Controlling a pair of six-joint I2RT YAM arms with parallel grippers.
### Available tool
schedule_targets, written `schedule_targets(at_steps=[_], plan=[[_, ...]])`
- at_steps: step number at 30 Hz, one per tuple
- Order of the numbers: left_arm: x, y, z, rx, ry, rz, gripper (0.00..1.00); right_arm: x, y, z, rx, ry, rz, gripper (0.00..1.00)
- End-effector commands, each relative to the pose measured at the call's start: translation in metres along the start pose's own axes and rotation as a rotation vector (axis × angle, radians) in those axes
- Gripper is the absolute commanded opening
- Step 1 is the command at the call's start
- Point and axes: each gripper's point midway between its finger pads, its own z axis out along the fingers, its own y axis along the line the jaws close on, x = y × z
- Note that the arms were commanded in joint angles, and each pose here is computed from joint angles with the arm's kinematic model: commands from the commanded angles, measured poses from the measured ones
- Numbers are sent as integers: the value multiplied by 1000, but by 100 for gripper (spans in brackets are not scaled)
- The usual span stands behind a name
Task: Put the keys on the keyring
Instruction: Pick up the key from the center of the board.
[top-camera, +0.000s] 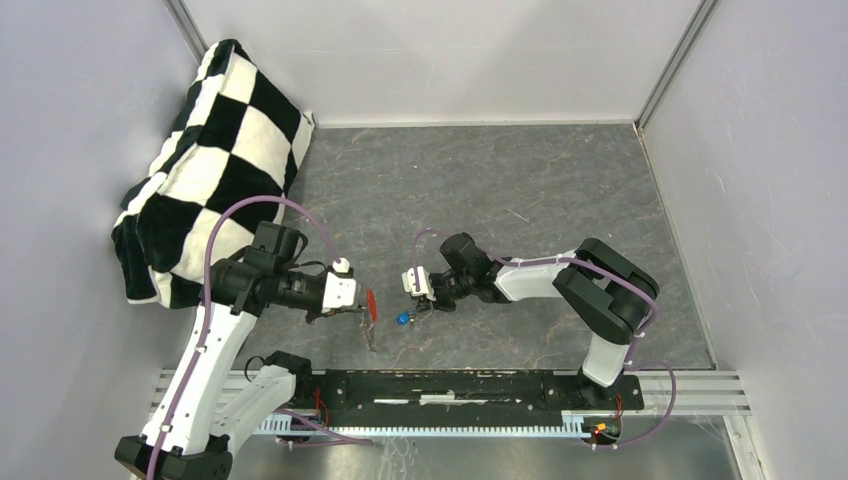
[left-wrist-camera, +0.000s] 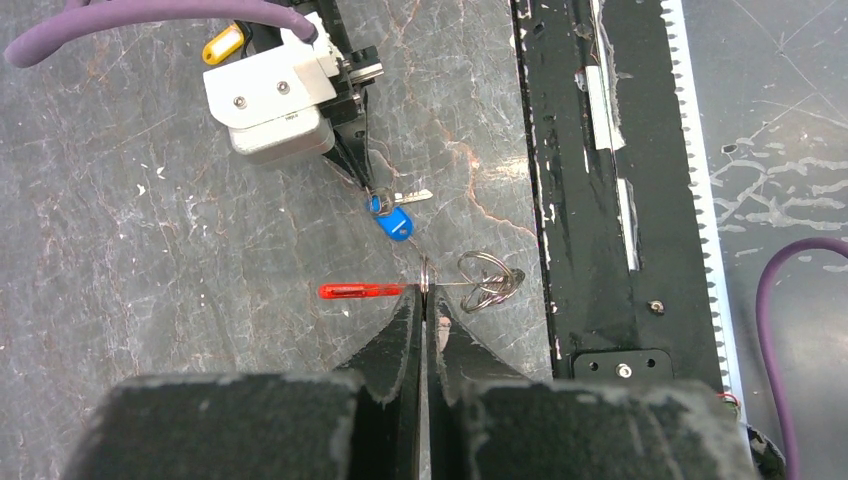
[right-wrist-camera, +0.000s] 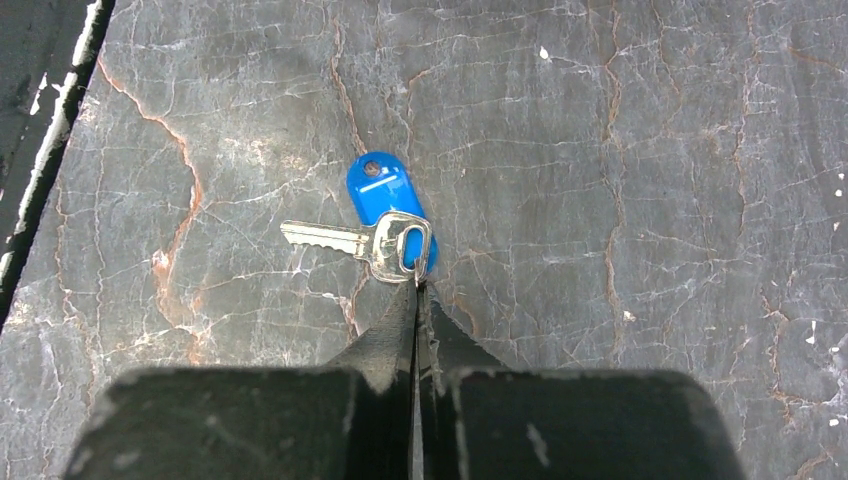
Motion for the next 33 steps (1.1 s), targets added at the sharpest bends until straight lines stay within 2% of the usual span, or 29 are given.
schedule_targets(at_steps=[1, 9, 14, 18, 22, 24, 29, 33], plan=[[-14, 0, -4, -4, -46, 77, 2, -3, 1, -4, 4, -3, 32, 0], [-23, -12, 0, 34, -117, 75, 2, -50, -2, -32, 107, -117, 190, 0], [-29, -19, 3, 85, -167, 31, 2, -88, 10, -60, 157, -272, 165, 0], [-37, -22, 3, 113, -216, 38, 2, -112, 17, -81, 179, -326, 93, 0], [-46, -20, 3, 118, -259, 73, 2, -139, 30, -96, 118, -341, -26, 0], [-50, -18, 3, 125, -275, 83, 2, -159, 39, -106, 81, -389, -95, 0], [-64, -17, 1, 149, -324, 129, 2, -187, 30, -124, 210, -355, -261, 0], [-73, -16, 0, 155, -346, 173, 2, -217, 35, -126, 247, -339, -408, 0]])
